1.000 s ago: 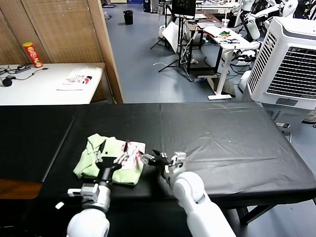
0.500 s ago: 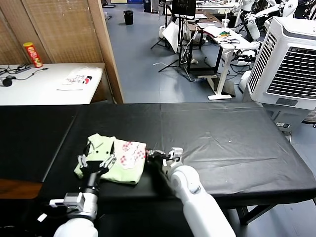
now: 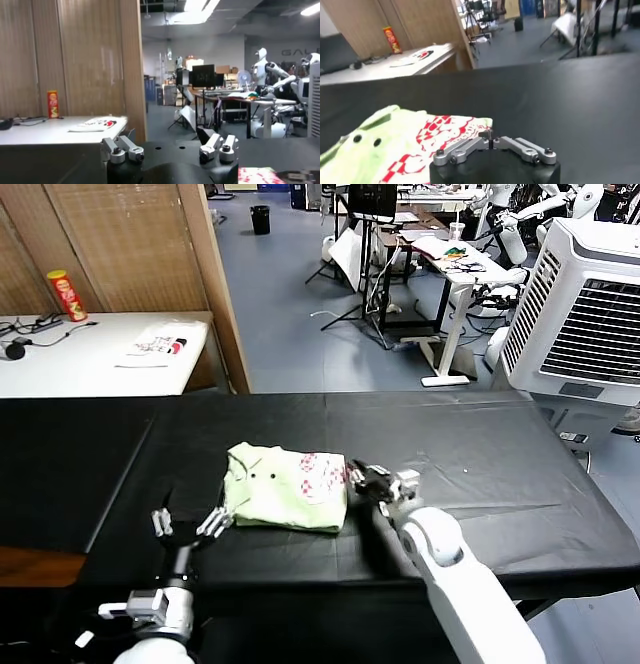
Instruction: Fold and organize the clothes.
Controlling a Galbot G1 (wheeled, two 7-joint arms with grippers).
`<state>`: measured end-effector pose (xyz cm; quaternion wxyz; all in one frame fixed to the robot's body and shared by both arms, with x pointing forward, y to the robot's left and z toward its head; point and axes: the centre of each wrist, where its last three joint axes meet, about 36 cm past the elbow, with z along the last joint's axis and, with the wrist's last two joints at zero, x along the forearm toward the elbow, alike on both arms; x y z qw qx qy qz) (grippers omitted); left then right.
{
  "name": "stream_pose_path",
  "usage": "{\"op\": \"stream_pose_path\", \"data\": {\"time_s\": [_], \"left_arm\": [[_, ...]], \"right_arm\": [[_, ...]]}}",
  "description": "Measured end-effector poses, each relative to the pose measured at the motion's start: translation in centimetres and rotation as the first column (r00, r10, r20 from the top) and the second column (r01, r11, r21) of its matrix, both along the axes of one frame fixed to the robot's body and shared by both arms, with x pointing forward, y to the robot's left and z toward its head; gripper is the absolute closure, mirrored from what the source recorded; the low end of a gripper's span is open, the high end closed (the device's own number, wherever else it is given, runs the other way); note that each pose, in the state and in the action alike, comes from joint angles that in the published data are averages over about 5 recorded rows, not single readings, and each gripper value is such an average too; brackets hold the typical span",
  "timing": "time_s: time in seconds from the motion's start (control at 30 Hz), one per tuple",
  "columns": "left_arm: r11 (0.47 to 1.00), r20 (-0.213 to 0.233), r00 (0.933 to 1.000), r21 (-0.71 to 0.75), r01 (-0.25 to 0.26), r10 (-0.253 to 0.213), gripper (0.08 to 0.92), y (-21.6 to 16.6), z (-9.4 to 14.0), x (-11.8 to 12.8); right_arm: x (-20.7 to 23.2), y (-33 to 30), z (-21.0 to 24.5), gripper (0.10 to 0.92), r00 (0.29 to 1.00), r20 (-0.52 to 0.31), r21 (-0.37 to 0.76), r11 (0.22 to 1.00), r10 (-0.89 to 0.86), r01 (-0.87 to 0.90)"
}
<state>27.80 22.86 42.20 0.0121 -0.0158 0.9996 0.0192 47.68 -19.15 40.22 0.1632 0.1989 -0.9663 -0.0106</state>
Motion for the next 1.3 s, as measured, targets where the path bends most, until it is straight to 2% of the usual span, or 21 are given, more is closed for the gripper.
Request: {"op": "stream_pose_path", "data": {"time_s": [0.1,0.23,0.33,0.57,0.77,0.9,1.03,1.1,1.2,1.3], "left_arm": [[1.000,-0.035,0.9994,-0.004,0.005,-0.005,0.201,0.0,-0.3,-0.5],[1.000,-0.084,0.9964,-0.011,-0.012,0.011,0.201,0.2,-0.3,-1.3],[1.000,-0.101,0.9947,-0.002,-0.022,0.021,0.201,0.7,-0.1,-2.1],[1.000,-0.178,0.9836,0.007,-0.030,0.030,0.201,1.6,-0.6,-4.6],[1.000,-0.236,0.9717,0.008,0.005,-0.003,0.201,2.8,-1.0,-6.7],[1.000,-0.295,0.9556,-0.010,0.000,-0.003,0.201,4.1,-0.7,-8.1],[0.999,-0.363,0.9314,-0.016,-0.040,0.032,0.201,5.2,0.1,-9.4],[0.999,-0.385,0.9217,-0.011,-0.052,0.044,0.201,5.6,0.6,-10.0],[0.999,-0.402,0.9146,-0.001,-0.048,0.043,0.201,5.6,1.4,-10.5],[0.999,-0.405,0.9138,-0.001,-0.037,0.033,0.201,5.4,2.1,-10.5]], "right_arm": [[-2.8,-1.2,0.2,0.542,0.997,0.080,-0.056,0.998,-0.019,0.023],[-6.9,-2.3,0.7,0.333,0.983,0.182,-0.099,0.994,-0.032,0.050],[-9.9,-2.8,0.9,0.243,0.970,0.239,-0.109,0.992,-0.041,0.069],[-17.1,-3.6,1.0,0.224,0.952,0.282,-0.121,0.980,-0.118,0.157],[-21.9,-3.9,2.0,0.224,0.938,0.279,-0.126,0.961,-0.203,0.245],[-24.6,-4.0,2.9,0.224,0.931,0.250,-0.128,0.943,-0.268,0.306],[-27.2,-3.8,3.6,0.224,0.926,0.188,-0.143,0.923,-0.328,0.357],[-28.2,-3.7,3.8,0.224,0.924,0.154,-0.151,0.916,-0.349,0.371],[-29.2,-3.6,4.0,0.224,0.926,0.121,-0.160,0.913,-0.359,0.375],[-29.8,-3.6,4.1,0.224,0.927,0.105,-0.164,0.913,-0.361,0.374]]}}
